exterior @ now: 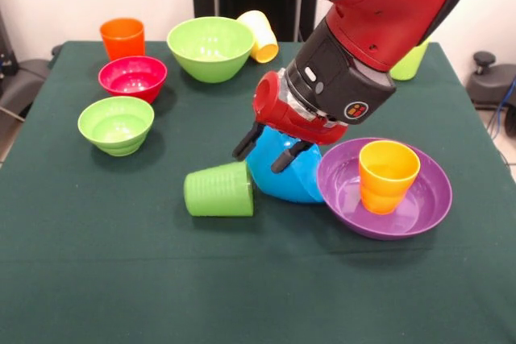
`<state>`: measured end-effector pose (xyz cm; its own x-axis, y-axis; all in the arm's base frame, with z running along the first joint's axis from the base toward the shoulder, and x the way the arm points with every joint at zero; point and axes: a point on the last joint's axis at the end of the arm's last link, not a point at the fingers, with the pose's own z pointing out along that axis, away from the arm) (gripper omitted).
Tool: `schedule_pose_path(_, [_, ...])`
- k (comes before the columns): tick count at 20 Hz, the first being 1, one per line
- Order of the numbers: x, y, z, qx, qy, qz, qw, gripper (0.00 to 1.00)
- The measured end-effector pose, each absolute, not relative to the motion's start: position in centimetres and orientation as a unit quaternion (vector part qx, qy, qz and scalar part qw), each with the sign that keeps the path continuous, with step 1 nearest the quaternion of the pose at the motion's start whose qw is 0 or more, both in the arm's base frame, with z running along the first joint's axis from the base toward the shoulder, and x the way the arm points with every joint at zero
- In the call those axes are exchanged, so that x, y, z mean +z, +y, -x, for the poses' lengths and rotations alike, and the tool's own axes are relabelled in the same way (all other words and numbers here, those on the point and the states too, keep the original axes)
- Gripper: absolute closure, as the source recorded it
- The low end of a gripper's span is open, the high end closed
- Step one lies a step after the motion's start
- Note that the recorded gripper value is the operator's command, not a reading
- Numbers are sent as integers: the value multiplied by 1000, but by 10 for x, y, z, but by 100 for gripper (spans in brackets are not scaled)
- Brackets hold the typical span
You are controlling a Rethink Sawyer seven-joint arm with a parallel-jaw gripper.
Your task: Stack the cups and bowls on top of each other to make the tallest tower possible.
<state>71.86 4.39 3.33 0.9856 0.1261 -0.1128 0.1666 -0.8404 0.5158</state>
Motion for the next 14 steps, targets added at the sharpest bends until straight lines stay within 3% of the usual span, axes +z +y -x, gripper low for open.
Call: schedule_pose_path(14, [33,49,-715,-50,67,-962,259,0])
